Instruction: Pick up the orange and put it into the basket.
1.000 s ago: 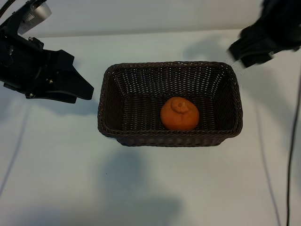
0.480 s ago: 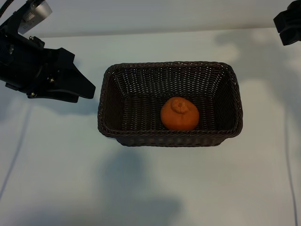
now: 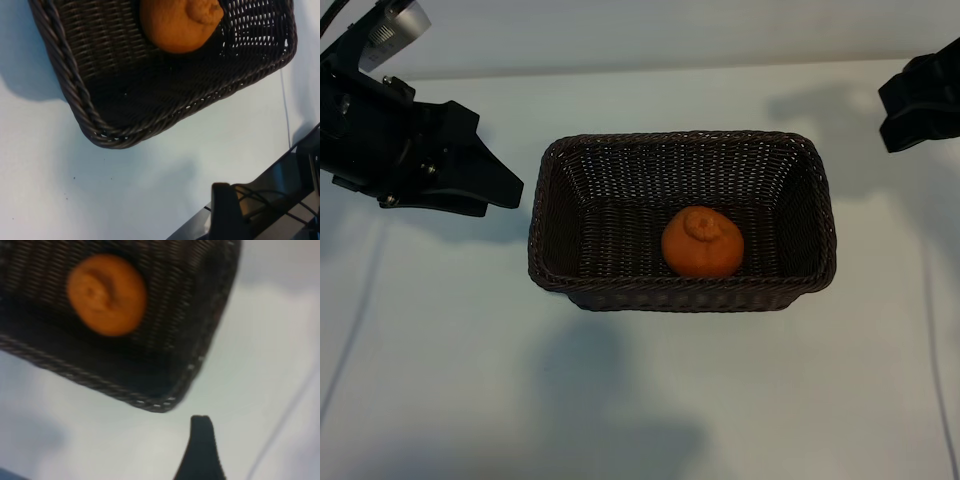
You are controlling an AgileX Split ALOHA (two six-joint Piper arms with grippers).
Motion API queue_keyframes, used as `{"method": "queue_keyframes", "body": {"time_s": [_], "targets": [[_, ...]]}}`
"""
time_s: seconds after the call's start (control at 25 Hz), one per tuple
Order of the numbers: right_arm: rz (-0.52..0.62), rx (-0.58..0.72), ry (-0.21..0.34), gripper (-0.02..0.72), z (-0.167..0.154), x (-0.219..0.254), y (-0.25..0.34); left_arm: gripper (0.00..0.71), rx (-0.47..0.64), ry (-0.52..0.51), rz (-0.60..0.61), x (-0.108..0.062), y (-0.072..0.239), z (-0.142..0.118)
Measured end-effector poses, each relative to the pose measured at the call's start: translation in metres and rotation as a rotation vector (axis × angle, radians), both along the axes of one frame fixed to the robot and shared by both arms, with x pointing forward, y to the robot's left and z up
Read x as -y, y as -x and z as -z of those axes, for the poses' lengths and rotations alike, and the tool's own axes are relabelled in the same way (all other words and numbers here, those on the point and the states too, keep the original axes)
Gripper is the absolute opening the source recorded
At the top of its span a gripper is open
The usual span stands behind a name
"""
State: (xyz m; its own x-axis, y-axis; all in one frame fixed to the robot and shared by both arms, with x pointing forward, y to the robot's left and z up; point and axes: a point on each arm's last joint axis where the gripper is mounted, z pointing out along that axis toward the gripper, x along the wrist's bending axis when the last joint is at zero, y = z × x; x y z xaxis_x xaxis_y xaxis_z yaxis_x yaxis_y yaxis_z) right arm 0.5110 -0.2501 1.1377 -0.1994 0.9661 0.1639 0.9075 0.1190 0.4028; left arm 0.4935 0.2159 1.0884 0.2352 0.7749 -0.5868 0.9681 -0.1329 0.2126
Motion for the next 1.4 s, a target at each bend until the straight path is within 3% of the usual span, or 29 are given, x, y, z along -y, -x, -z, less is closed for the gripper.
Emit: {"method": "queue_keyframes", "body": {"time_s": [0.56, 1.4], "targets": [[-0.009, 0.0, -0.021, 0.487, -0.0006, -0.002, 0.0003, 0.467, -0.011, 0.0, 0.008, 0.0001, 0.0012, 0.0001], [-0.009, 0.0, -0.02, 0.485, -0.0005, -0.0019, 0.0003, 0.467, -0.013, 0.0, 0.01, 0.0001, 0.0015, 0.0001]]}}
